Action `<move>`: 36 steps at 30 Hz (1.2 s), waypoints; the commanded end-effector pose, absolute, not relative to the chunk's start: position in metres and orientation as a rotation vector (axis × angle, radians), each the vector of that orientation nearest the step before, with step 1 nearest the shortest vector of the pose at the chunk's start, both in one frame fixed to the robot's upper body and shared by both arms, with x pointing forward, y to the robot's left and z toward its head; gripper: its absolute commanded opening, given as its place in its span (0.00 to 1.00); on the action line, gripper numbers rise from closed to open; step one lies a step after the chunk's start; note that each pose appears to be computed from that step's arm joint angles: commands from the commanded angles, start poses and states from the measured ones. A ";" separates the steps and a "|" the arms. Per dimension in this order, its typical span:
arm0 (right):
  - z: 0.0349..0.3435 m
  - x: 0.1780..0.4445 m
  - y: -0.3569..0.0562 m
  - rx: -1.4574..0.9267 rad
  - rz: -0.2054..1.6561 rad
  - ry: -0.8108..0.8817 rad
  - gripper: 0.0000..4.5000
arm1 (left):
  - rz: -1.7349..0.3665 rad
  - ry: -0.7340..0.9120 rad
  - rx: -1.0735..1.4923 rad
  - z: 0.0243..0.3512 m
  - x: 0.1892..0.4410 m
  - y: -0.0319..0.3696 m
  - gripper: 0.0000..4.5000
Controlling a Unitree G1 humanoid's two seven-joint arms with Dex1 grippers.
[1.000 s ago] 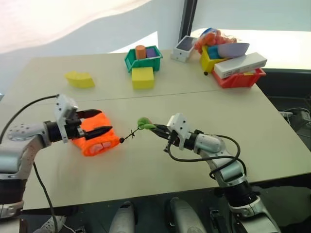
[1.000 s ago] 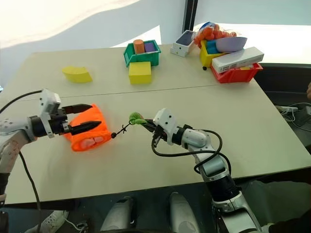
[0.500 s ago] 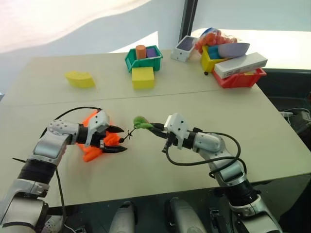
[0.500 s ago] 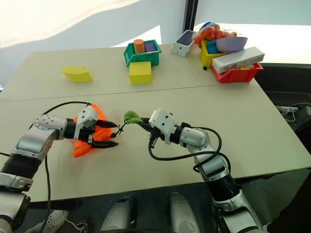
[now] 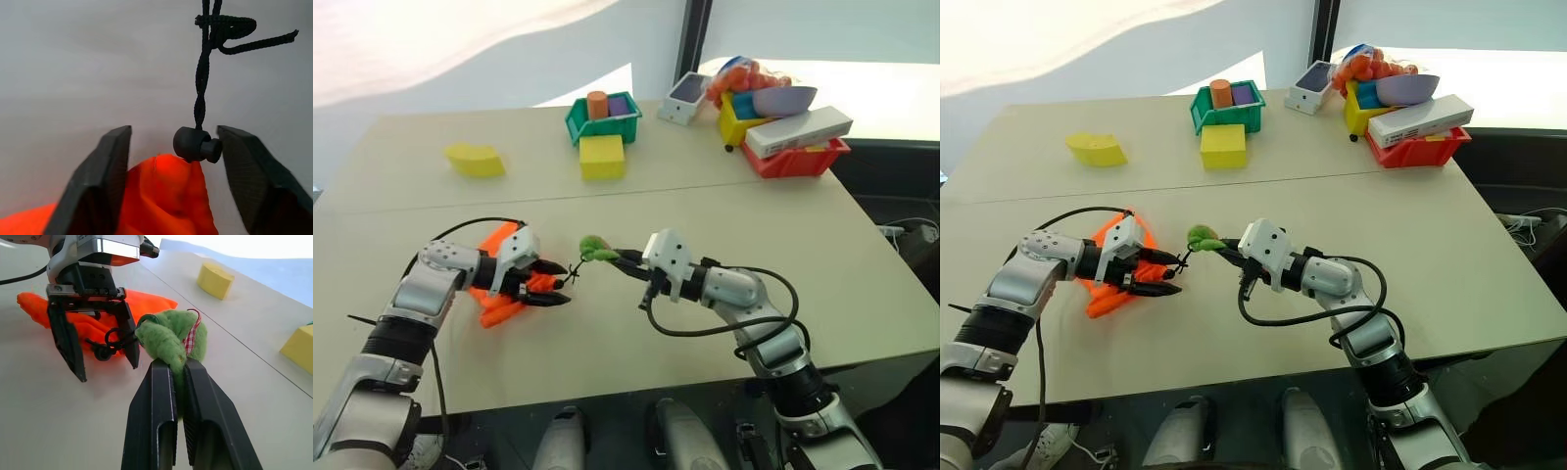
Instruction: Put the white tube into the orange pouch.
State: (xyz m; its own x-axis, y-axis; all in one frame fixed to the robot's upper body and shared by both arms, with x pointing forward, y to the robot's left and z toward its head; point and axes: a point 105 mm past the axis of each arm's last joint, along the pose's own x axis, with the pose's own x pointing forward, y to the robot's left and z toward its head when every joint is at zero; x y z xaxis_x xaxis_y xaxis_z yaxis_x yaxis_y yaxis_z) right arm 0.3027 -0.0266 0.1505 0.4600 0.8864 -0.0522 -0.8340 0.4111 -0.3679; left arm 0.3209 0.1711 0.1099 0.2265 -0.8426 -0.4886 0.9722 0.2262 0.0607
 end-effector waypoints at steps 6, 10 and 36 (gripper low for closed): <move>0.162 0.298 -0.023 -0.372 1.104 -0.214 0.00 | -1.291 0.332 0.410 0.121 0.319 0.174 0.05; 0.161 0.305 -0.030 -0.390 1.056 -0.210 0.00 | -1.274 0.343 0.411 0.119 0.314 0.179 0.05; 0.140 0.342 -0.093 -0.435 0.810 -0.072 0.79 | -0.767 0.145 0.161 0.146 0.284 0.230 0.90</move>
State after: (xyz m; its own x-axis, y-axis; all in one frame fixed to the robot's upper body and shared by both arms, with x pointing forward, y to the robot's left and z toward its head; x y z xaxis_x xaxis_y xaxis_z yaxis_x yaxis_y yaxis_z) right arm 0.3443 -0.0876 0.1268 0.6929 0.7046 -0.1531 -0.6988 0.6039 -0.3833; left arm 0.2853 0.2210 0.1265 0.6592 -0.7090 -0.2507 0.7433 0.6649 0.0743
